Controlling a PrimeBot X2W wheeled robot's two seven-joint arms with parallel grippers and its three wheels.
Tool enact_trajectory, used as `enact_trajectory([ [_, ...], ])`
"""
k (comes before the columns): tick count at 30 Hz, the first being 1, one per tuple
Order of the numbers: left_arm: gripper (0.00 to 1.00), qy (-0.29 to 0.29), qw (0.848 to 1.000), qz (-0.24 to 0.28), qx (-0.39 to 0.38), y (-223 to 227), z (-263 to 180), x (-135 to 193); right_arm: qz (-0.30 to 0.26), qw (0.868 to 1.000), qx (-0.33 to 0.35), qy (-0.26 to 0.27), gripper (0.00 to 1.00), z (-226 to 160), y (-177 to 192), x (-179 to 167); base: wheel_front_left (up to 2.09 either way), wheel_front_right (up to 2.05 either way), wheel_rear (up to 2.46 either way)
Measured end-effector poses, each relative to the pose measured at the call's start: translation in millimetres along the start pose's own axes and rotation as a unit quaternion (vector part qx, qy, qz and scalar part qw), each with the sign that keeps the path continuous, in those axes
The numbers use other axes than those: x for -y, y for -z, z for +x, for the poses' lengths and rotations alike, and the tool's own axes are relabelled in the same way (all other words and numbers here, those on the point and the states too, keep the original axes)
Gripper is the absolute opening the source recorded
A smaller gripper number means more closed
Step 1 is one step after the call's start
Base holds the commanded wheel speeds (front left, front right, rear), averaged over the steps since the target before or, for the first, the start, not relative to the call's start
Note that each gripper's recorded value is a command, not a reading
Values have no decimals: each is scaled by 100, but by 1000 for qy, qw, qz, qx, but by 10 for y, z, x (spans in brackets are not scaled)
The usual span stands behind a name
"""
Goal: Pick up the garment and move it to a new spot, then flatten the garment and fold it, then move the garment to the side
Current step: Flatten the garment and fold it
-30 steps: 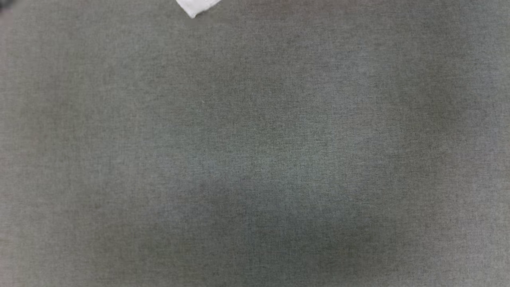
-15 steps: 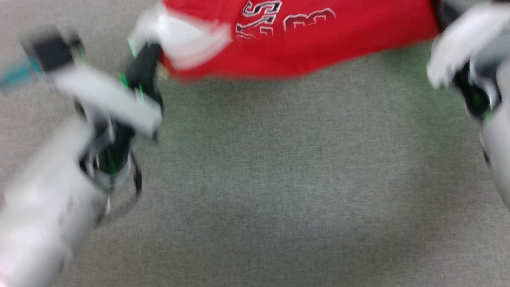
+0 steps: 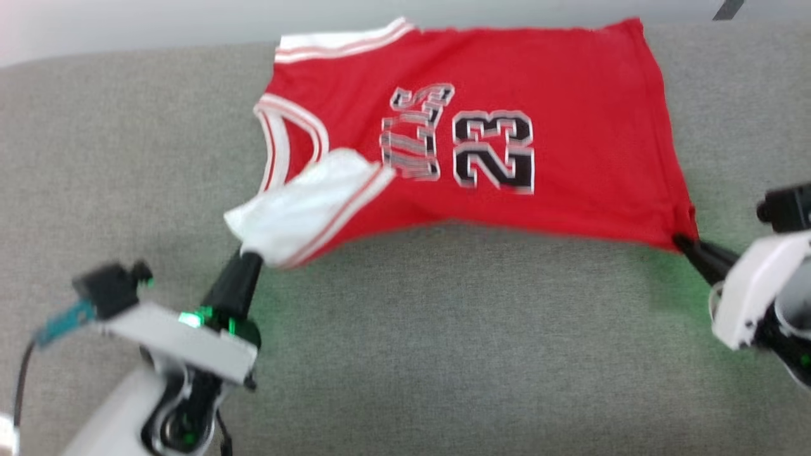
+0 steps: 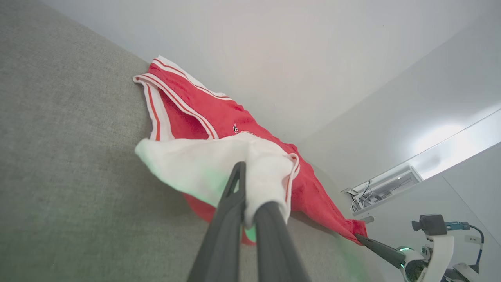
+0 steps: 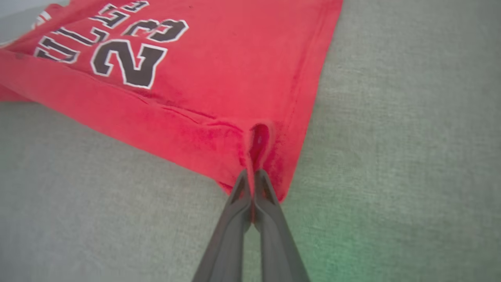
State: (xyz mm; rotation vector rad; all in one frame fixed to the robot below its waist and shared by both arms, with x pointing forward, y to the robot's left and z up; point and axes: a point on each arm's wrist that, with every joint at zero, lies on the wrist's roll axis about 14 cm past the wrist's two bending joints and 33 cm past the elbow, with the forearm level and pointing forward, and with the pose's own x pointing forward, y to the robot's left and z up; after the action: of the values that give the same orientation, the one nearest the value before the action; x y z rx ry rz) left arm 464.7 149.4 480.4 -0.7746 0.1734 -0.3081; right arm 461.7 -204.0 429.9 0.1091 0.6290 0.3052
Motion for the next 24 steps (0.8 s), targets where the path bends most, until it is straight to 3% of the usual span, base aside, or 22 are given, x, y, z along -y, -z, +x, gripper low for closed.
enact_trajectory([
  [11,0,-25,999,-44,-19,411,-564,13,0,999,-40,18,0,-475,381,45,0,0,0],
  [19,0,-15,997,-46,-65,597,-851,104,16,997,-68,28,0,-675,558,8,0,0,0],
  [24,0,1,998,-34,-58,496,-807,162,25,998,-52,34,0,-701,487,-19,0,0,0],
])
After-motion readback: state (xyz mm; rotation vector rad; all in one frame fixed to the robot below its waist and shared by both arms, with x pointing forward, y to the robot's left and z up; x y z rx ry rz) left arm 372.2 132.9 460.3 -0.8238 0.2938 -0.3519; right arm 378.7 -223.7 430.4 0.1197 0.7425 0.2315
